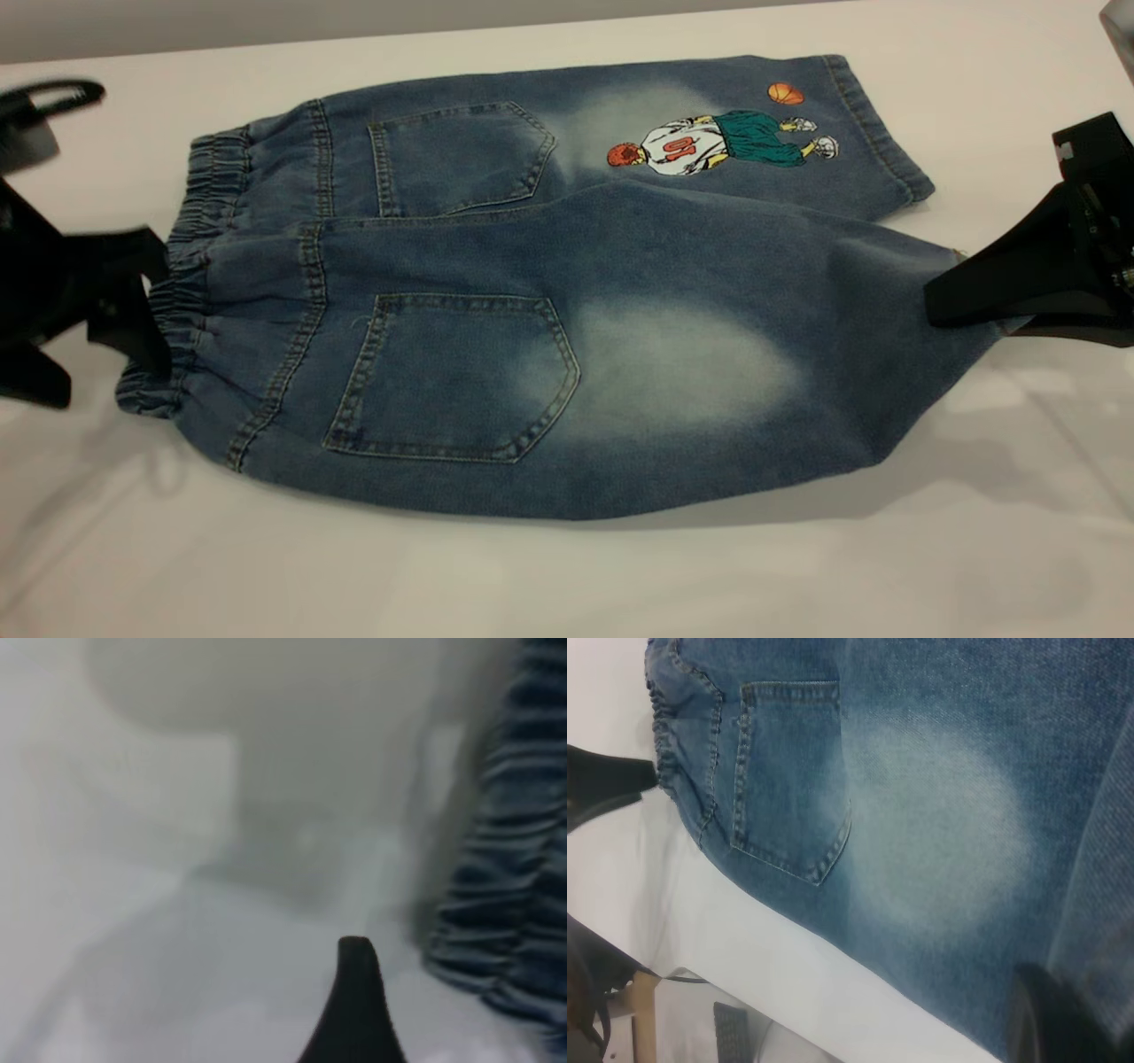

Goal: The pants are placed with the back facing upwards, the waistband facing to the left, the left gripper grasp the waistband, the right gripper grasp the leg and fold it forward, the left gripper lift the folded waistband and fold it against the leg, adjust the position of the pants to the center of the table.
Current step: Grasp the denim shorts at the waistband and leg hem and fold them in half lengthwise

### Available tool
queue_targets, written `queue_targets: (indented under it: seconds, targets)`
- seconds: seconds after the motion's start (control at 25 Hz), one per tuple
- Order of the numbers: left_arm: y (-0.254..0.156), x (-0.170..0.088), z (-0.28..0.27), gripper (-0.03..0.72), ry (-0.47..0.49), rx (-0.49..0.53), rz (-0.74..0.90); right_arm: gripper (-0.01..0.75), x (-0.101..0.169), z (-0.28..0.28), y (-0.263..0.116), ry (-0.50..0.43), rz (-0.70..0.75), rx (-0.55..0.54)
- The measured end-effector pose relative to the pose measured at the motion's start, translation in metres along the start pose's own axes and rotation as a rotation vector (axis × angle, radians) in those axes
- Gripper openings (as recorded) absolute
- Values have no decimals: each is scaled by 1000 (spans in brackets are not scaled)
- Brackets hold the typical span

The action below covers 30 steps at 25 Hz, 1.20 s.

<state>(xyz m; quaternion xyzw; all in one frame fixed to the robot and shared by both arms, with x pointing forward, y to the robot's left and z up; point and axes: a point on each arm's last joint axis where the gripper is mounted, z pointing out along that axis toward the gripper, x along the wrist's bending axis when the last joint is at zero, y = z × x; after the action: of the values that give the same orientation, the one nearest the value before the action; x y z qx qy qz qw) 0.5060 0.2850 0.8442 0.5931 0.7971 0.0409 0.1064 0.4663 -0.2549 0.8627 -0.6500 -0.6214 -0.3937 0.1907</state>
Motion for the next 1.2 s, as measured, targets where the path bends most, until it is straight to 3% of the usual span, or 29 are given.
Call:
queue_targets:
  seconds: [0.76, 1.2]
  targets:
    - [-4, -16, 11, 515, -8, -33, 59, 11, 0, 0, 0, 0, -1, 1]
    - [-4, -16, 11, 365, -9, -35, 59, 11, 0, 0, 0, 0, -1, 1]
